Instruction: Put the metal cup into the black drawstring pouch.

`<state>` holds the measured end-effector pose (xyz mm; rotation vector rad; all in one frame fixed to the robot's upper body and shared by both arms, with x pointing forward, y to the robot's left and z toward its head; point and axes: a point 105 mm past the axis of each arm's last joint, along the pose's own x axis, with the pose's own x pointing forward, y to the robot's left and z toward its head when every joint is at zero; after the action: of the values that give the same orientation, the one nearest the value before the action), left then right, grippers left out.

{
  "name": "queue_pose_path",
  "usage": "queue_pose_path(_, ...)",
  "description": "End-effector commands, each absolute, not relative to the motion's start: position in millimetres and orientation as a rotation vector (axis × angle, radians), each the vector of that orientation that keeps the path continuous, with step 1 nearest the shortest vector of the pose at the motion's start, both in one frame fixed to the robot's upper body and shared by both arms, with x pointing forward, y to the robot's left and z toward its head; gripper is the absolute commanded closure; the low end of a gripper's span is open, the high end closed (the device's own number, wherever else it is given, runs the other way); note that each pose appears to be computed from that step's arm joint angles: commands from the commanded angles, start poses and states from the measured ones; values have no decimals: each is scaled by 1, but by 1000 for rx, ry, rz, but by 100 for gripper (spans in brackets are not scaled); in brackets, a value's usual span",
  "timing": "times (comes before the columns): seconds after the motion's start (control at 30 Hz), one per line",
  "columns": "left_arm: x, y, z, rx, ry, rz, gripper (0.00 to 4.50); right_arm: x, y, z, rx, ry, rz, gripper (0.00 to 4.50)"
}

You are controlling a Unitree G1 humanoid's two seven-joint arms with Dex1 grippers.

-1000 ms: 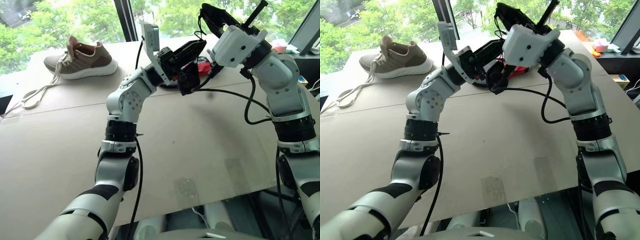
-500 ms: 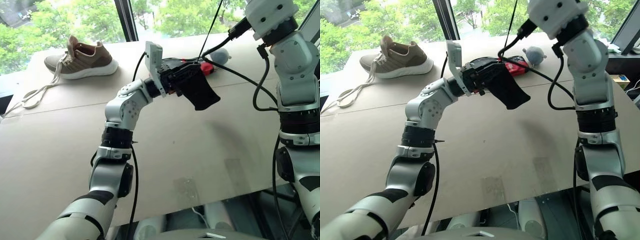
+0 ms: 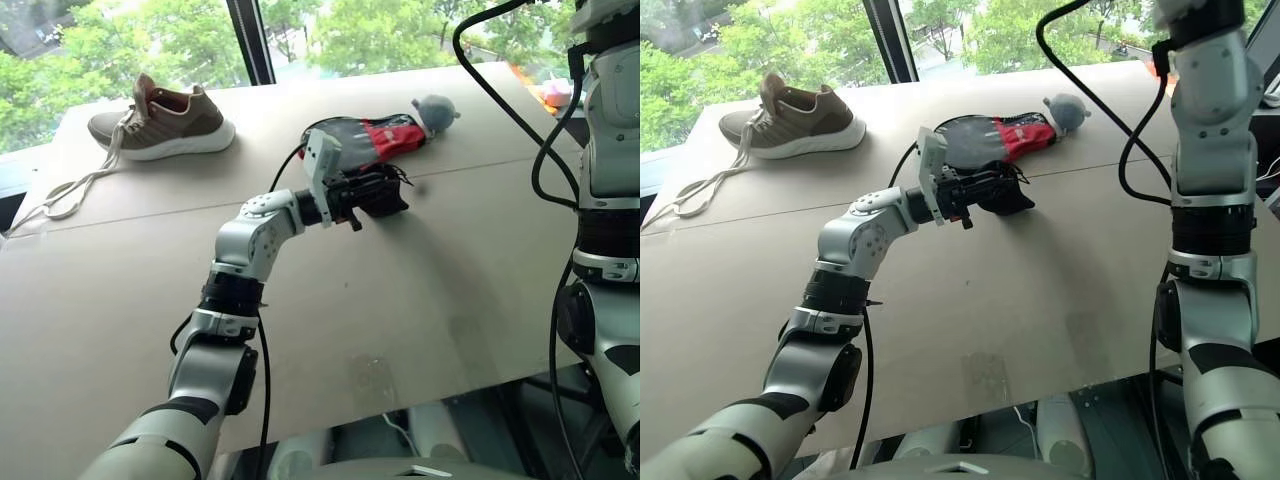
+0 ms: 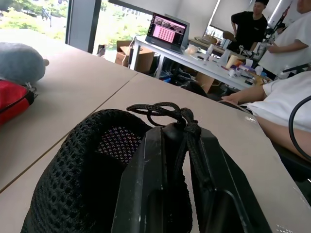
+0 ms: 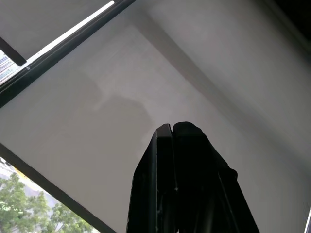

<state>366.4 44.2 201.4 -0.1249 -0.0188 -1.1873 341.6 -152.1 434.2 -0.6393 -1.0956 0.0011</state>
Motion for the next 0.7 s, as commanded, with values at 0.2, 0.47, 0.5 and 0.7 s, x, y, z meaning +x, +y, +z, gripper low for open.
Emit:
queue_pose_path(0.2, 367, 42, 220, -97, -114, -1167, 436, 358, -110, 310, -327, -487, 639, 423)
queue_pose_path(0.47, 365, 42, 227, 9, -208, -1150, 436, 330, -104, 265, -243, -257, 826, 164)
queue_pose_path(0.5, 365, 41, 227, 33, -221, -1150, 436, 329, -102, 263, -225, -243, 836, 164)
queue_pose_path(0.7, 363, 36, 219, 200, -268, -1152, 436, 319, -84, 253, -118, -184, 921, 164)
